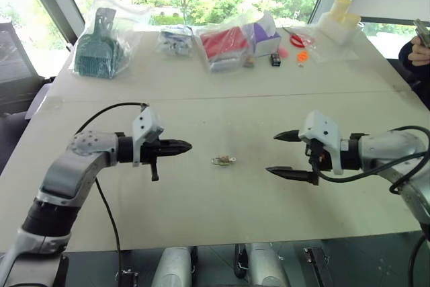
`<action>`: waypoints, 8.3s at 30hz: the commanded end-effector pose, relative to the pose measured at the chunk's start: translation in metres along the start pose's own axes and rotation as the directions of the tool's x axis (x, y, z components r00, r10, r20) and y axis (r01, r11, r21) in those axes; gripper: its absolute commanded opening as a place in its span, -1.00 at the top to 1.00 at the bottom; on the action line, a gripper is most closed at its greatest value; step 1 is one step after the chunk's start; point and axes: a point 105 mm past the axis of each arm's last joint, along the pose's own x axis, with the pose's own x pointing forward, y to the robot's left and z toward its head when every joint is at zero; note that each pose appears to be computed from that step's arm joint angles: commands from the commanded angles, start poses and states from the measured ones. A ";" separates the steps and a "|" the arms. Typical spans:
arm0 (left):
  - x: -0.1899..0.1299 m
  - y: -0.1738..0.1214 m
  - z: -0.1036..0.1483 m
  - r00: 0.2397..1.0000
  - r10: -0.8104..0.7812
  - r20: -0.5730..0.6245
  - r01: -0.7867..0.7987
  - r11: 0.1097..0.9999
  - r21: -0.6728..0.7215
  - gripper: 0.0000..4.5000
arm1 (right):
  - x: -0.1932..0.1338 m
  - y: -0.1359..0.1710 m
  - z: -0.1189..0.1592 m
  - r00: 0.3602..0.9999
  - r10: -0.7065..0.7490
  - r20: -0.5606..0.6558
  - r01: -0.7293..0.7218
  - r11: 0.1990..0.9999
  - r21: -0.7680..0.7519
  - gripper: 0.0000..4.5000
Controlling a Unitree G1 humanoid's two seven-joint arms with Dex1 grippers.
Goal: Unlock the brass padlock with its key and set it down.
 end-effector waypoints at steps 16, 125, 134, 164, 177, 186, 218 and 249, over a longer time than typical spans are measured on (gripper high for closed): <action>0.034 0.006 -0.010 0.992 -0.127 -0.012 0.127 0.988 0.088 0.19 | -0.004 0.007 0.010 0.998 -0.060 0.027 0.061 0.997 -0.053 -1.00; 0.040 0.043 0.042 0.982 -0.182 -0.060 0.191 0.902 0.388 0.67 | 0.112 -0.017 0.084 0.951 -0.088 0.296 0.279 0.655 -0.702 0.99; 0.051 0.042 0.052 0.992 -0.124 -0.040 0.118 0.732 0.671 0.67 | 0.120 -0.012 0.078 0.985 0.071 0.156 0.019 0.861 -0.508 0.99; 0.029 0.049 0.062 0.968 -0.250 0.027 0.236 0.941 0.244 0.67 | 0.101 -0.023 0.097 0.893 -0.026 0.449 0.443 0.232 -0.866 -0.98; 0.030 0.044 0.067 0.961 -0.275 0.044 0.257 0.938 0.233 0.67 | 0.106 -0.020 0.104 0.875 0.015 0.484 0.473 0.194 -0.860 0.54; 0.029 0.044 0.068 0.960 -0.276 0.053 0.258 0.940 0.223 0.67 | 0.108 -0.017 0.106 0.874 0.033 0.485 0.472 0.181 -0.863 0.98; 0.000 0.041 0.054 0.983 -0.180 0.032 0.171 0.969 0.181 1.00 | 0.112 -0.021 0.100 0.886 0.014 0.463 0.450 0.218 -0.866 1.00; -0.011 0.068 0.017 1.000 0.009 -0.021 -0.006 0.988 0.156 1.00 | 0.129 -0.025 0.066 0.922 -0.020 0.388 0.374 0.313 -0.873 1.00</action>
